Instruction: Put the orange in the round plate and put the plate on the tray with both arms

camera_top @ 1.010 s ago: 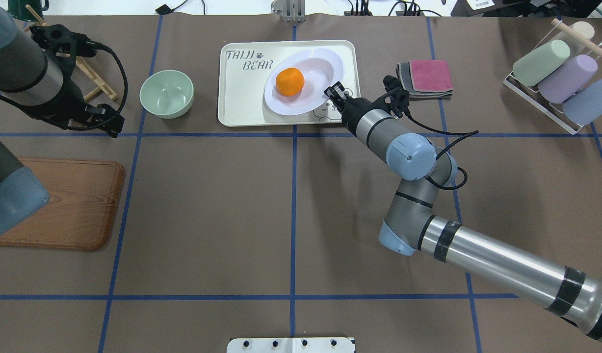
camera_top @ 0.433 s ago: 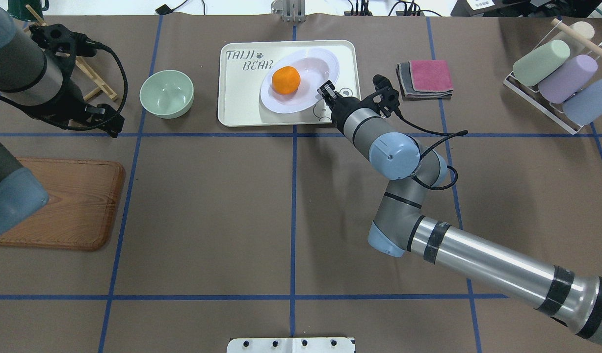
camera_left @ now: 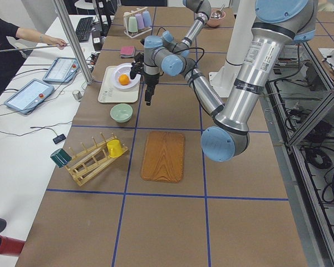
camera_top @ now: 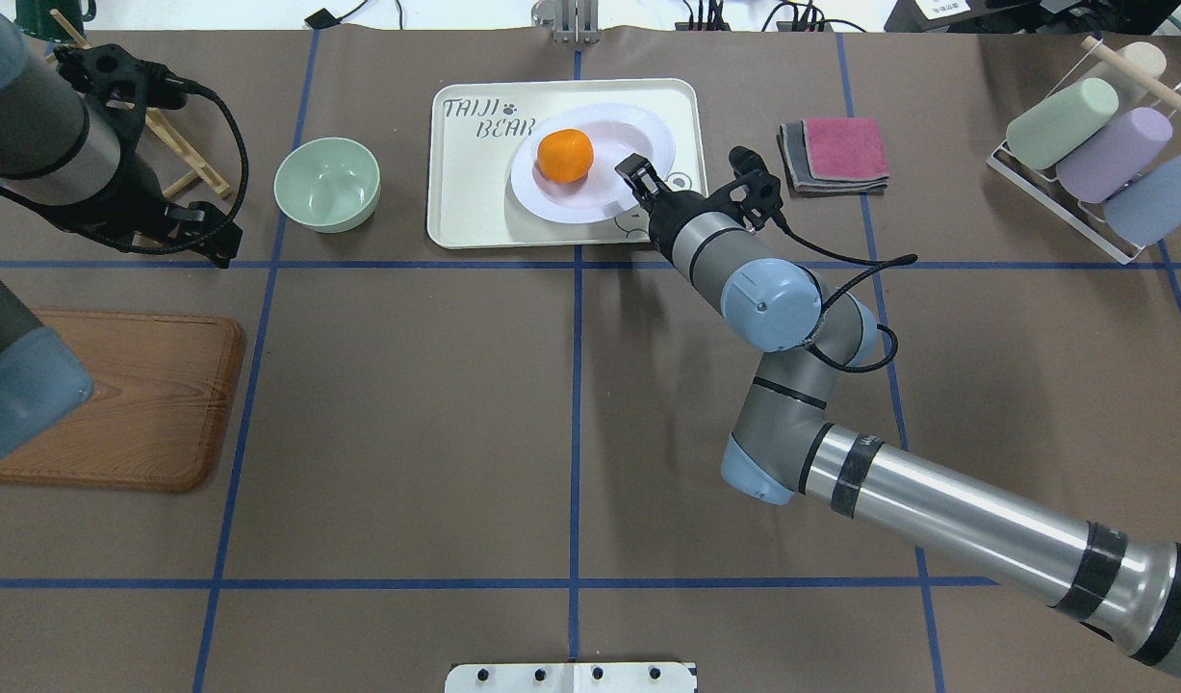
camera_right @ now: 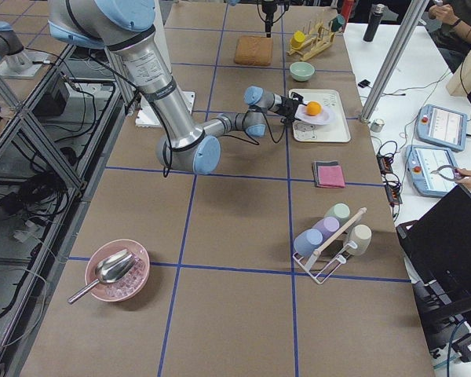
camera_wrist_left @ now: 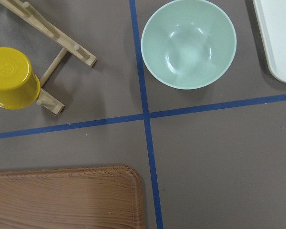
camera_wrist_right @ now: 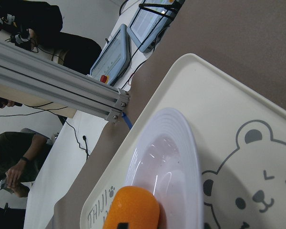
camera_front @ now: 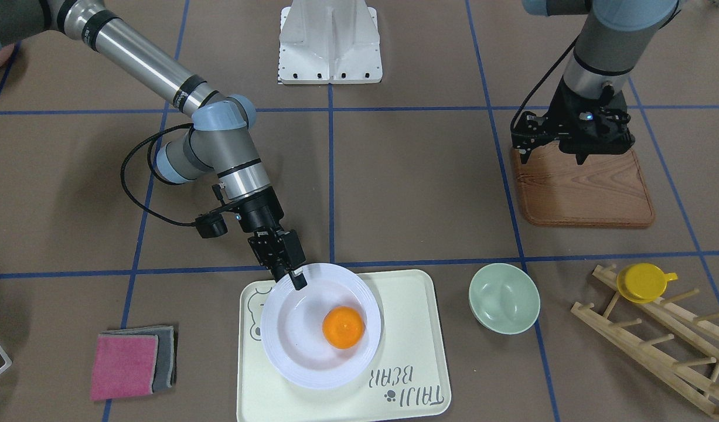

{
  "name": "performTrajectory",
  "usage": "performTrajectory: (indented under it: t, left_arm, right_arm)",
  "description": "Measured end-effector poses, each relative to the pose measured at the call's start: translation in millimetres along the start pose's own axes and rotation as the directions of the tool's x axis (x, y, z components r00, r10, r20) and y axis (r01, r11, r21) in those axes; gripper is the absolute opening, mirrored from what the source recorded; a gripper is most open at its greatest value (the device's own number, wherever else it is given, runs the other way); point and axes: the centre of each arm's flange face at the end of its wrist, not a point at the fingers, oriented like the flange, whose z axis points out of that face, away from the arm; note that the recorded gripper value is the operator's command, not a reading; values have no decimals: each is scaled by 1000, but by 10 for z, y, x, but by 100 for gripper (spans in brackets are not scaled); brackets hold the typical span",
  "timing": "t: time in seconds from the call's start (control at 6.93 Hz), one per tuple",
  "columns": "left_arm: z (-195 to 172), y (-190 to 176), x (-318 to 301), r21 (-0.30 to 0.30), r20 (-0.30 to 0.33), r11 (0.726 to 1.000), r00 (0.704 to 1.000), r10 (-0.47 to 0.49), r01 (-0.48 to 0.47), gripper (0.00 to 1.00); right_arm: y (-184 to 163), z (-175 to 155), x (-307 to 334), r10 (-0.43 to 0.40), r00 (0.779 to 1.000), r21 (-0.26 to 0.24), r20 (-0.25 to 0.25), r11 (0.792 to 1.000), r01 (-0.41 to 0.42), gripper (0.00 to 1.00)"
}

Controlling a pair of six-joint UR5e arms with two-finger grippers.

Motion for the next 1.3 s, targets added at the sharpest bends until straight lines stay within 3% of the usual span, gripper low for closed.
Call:
performTrajectory:
  t: [0.14,0.43,0.72,0.87,1.01,1.3]
  left_arm:
    - [-22,-7,-16,-6,-11,1000,1000,-5,5,98]
    - [-37,-11,-28,-9,-18,1000,1000,-9,9,98]
    - [-8,27,-81,-15,-14,1000,1000,-3,2,98]
    - [16,116,-173,-22,-10,1000,1000,16,-16,98]
    - [8,258,-321,-28,-5,999,999,38,-38,98]
    - [-109,520,-847,-46,-9,995,996,87,-87,98]
  right_arm:
    - [-16,8,-9,-69,996,-20,-59,998,68,100]
    - [-180,-186,-201,-195,969,-120,-155,977,177,100]
    - [-752,-637,-397,-238,959,-289,-151,939,188,100]
    - [-1148,-955,-408,-288,949,-358,-129,906,227,100]
    - [-1507,-1275,-375,-384,916,-416,-116,856,306,100]
    - [-1918,-1751,-352,-556,814,-545,-169,741,393,100]
